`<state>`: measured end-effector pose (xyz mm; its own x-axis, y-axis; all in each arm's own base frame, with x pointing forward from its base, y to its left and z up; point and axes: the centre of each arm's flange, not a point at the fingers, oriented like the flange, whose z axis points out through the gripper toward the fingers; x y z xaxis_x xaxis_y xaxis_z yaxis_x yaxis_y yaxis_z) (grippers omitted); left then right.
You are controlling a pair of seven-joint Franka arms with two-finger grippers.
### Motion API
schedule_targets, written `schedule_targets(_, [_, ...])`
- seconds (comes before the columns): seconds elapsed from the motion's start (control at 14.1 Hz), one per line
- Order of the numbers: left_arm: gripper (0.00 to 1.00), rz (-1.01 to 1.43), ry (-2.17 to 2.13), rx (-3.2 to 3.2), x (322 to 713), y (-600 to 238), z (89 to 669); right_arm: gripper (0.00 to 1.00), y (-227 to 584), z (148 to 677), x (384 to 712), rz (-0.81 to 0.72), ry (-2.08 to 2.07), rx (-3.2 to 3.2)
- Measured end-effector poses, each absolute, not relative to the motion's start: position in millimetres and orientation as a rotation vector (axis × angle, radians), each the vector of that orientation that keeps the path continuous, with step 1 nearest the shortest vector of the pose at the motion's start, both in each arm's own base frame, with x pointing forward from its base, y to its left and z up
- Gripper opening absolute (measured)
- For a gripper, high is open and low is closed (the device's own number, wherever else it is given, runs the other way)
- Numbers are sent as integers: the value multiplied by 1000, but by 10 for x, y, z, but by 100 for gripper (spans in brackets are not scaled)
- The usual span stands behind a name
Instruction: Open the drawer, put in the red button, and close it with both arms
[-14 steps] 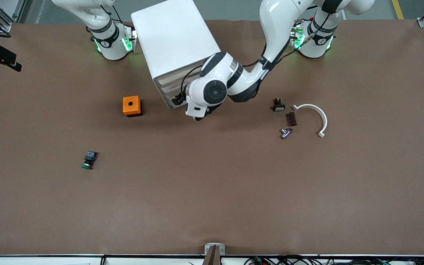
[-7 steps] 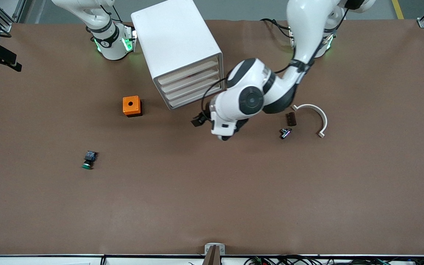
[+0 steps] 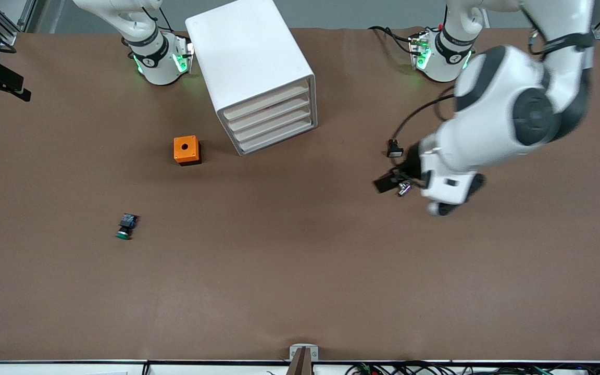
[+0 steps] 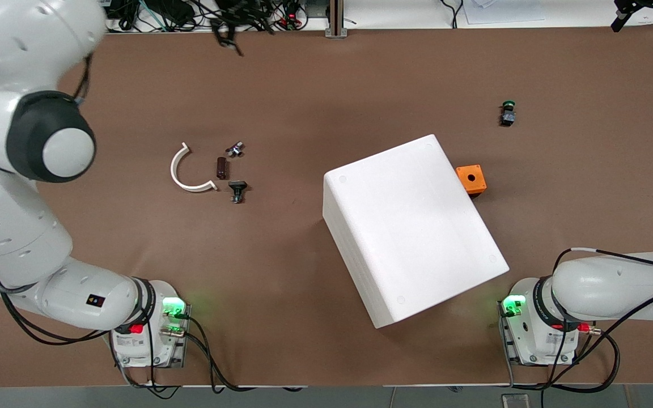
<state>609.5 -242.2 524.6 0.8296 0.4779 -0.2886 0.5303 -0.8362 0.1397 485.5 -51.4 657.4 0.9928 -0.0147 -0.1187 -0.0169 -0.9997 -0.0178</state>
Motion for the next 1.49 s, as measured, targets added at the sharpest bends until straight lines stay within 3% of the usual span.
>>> schedule_targets(0.57, [100,-377,139,3012,5784,-155,5800,100,-510,6574,4855,185,23,-3117])
schedule_targets(1.14, [100,-20,83,3067,5088,256,5867,100,-511,6572,4855,186,24,-3117])
schedule_targets(1.49, [100,92,49,3069,4987,152,6280,100,-514,6572,4855,186,24,-3118])
